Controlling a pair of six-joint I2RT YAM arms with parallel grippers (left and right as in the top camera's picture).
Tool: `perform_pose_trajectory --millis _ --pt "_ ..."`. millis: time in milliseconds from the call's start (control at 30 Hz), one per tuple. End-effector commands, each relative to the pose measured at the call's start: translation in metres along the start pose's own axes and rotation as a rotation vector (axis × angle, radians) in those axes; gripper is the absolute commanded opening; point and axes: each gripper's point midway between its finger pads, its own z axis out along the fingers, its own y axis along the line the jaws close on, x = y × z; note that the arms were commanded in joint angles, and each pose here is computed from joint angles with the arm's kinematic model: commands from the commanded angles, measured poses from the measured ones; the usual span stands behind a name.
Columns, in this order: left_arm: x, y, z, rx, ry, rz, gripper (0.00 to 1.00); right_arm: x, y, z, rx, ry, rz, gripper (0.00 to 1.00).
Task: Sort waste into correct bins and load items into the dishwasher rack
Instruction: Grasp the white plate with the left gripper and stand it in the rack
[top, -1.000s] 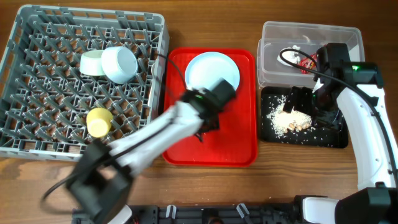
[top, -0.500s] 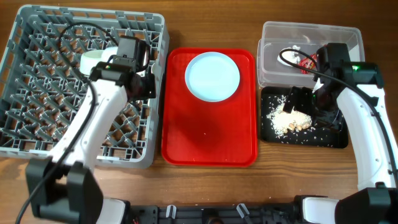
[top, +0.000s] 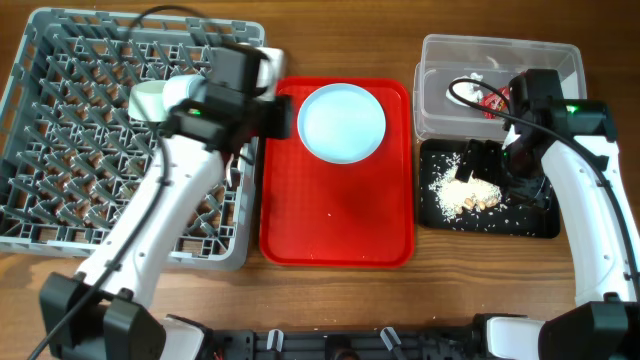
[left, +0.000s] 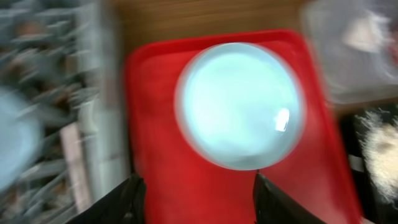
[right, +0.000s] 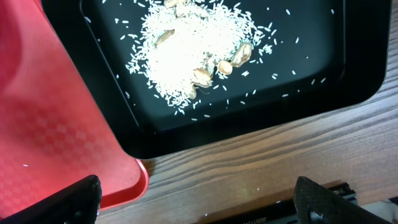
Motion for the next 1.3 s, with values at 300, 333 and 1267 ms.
perform_pose_trajectory --millis 300,333,1267 --pt "0.086 -0.121 0.153 0.171 0.169 0.549 0.7 0.001 0.006 -0.006 -0.042 -0.009 -0.006 1.0" --pt "0.09 -0.118 0.16 0.158 0.181 0.55 0.71 0.001 0.006 -0.006 -0.042 -0.009 -0.006 1.0" --pt "-0.06 -0.067 -0.06 0.346 -0.225 0.053 0.04 -0.001 0.006 -0.006 -0.043 -0.014 -0.009 1.0"
